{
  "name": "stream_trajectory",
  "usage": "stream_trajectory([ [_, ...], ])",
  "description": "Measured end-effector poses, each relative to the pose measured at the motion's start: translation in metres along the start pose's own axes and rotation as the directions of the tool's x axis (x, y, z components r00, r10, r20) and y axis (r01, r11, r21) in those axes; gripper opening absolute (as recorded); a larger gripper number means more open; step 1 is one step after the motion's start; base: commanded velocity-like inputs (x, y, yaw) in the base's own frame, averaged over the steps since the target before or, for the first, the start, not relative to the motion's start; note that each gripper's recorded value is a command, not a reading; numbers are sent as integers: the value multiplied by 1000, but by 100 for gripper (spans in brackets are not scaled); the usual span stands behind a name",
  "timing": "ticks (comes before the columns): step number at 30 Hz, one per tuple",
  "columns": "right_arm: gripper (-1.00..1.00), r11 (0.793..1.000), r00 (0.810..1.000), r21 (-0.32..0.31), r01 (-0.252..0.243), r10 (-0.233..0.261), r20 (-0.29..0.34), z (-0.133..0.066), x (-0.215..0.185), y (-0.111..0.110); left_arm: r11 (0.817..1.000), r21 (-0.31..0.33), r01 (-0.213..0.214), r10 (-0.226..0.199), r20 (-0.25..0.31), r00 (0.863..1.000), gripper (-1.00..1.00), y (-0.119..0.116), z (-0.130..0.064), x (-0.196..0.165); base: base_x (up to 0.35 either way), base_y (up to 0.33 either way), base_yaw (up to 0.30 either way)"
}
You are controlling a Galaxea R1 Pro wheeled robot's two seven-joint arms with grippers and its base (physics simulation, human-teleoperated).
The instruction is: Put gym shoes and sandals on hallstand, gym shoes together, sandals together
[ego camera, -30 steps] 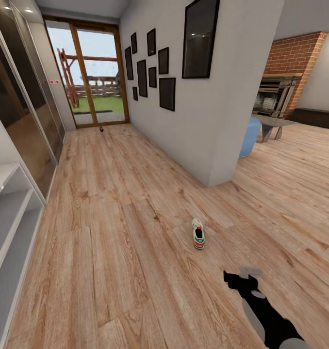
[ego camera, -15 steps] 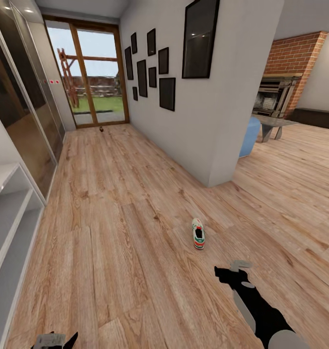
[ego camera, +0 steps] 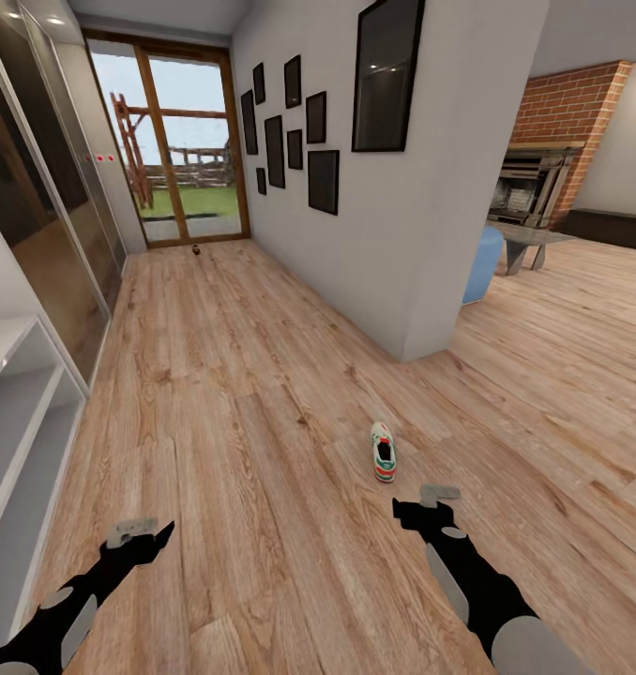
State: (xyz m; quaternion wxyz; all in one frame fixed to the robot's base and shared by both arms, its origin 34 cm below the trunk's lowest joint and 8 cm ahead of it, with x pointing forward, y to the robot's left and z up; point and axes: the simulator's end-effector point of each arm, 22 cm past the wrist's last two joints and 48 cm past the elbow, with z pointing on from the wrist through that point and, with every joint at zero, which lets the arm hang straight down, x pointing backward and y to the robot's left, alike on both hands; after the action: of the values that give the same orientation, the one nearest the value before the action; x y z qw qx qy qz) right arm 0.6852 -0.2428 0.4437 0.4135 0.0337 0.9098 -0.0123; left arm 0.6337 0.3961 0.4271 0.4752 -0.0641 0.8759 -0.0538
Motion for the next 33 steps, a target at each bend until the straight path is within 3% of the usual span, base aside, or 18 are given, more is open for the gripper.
stream_trajectory([
  [9,100,1000,1000,-5,-6,6,14,1,-9,3,999,32,19,-19,-2,1000,100,-23,9,-9,87,0,0],
  [22,100,1000,1000,-13,-6,6,14,0,-8,10,997,77,-11,12,-17,1000,100,-50,13,-3,304,0,0],
  [33,100,1000,1000,-15,-6,7,28,0,-11,11,996,89,-26,23,37,999,100,-59,16,-19,336,0,0],
])
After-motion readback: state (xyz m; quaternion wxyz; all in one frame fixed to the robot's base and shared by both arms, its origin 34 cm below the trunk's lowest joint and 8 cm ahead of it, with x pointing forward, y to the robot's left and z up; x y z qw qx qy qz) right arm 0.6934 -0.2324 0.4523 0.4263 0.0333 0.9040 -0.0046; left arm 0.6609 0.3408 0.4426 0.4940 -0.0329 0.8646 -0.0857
